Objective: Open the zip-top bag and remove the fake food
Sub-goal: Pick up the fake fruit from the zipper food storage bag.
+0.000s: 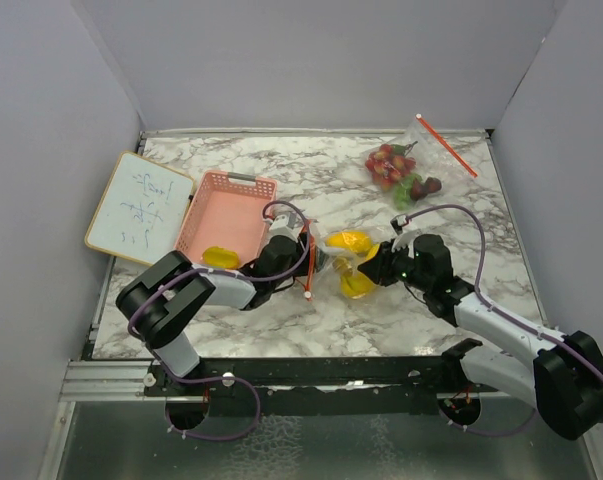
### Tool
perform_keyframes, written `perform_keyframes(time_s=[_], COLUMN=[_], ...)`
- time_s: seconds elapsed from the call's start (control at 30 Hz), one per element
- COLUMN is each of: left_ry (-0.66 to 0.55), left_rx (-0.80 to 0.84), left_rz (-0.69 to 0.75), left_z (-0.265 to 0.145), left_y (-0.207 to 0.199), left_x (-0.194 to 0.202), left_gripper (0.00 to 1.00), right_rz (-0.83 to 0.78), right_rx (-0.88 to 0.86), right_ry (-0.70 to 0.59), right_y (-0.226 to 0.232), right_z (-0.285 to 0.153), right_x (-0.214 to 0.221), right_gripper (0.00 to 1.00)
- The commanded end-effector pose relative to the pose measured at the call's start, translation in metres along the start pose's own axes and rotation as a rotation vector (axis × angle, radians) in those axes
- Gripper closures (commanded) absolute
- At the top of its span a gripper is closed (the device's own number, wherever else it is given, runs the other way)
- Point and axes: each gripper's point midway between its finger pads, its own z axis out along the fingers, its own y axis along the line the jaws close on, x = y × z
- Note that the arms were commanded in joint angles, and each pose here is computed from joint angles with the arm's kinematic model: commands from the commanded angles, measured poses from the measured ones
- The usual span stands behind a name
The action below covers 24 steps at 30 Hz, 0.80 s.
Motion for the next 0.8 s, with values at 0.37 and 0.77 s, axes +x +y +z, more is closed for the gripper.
perform_keyframes(time_s=[0.37,0.77], left_ry=[-0.055,-0.025], left_rx=[0.041,0.05], left_rz=[-0.081,-0.081], left_z=[0.019,0.027], left_y=[-0.016,-0.017], left_x=[-0.009,-0.001], left_gripper=[0.43,0.42], right_rz=[0.024,0.103], right_rx=[0.189,0.294], right_ry=[-0.076,0.034], right_y=[-0.023,-0.062], right_z=[0.006,0.061], right_x=[-0.061,-0.064], right_gripper=[0.79,0.76])
